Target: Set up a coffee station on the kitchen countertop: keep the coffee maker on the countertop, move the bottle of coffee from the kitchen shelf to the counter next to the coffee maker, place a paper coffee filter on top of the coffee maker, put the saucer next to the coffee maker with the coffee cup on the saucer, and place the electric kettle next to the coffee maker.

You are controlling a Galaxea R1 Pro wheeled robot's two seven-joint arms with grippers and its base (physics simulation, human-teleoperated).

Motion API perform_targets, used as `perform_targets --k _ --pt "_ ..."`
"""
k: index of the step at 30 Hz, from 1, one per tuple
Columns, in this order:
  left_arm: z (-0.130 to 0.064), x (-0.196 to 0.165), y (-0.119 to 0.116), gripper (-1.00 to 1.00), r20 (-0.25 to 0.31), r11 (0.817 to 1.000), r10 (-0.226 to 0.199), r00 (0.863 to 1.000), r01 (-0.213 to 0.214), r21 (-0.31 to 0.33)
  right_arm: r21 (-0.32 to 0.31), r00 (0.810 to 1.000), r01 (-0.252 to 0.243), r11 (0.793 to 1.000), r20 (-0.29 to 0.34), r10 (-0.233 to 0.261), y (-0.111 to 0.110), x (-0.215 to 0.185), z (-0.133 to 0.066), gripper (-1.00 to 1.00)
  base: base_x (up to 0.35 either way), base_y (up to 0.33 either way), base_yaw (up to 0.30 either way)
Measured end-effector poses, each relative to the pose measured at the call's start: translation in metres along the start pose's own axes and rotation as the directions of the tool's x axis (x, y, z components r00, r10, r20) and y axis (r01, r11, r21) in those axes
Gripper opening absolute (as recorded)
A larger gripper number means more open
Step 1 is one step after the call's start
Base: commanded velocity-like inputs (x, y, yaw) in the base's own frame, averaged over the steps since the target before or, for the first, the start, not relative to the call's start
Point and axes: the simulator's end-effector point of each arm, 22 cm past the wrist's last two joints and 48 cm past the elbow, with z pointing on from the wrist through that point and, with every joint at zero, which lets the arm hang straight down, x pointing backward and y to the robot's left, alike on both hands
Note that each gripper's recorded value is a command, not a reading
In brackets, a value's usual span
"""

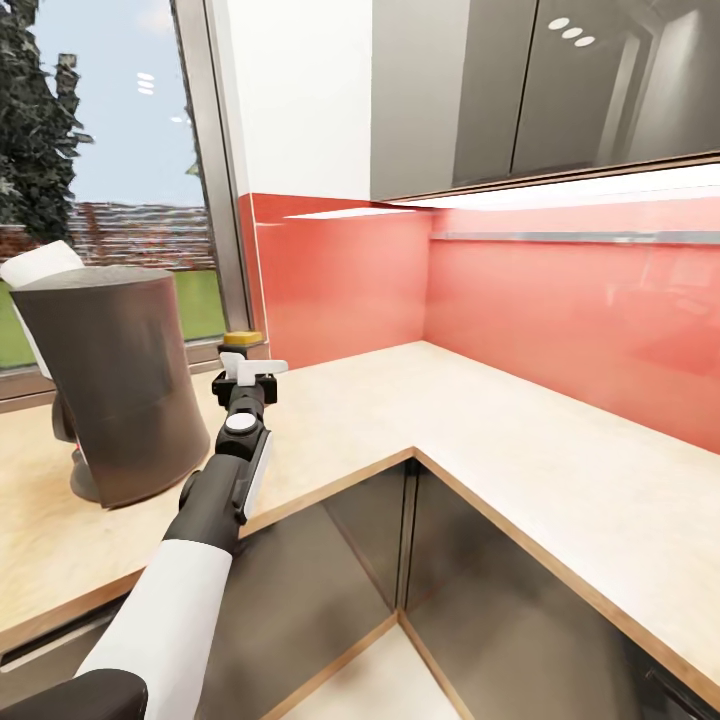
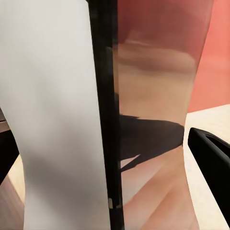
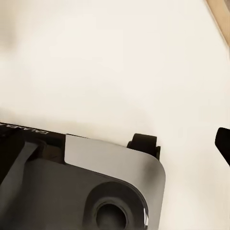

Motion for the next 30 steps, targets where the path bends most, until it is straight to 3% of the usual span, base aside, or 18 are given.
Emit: perform_targets --k 30 --pt "0.0032 0.0097 -0.0008 -1.00 -0.016 1.000 0.007 1.000 -0.007 -0.002 0.000 1.000 -0.003 1.000 -0.012 0.003 -0.0001 0.0046 0.0007 1.00 0.016 0.000 0.022"
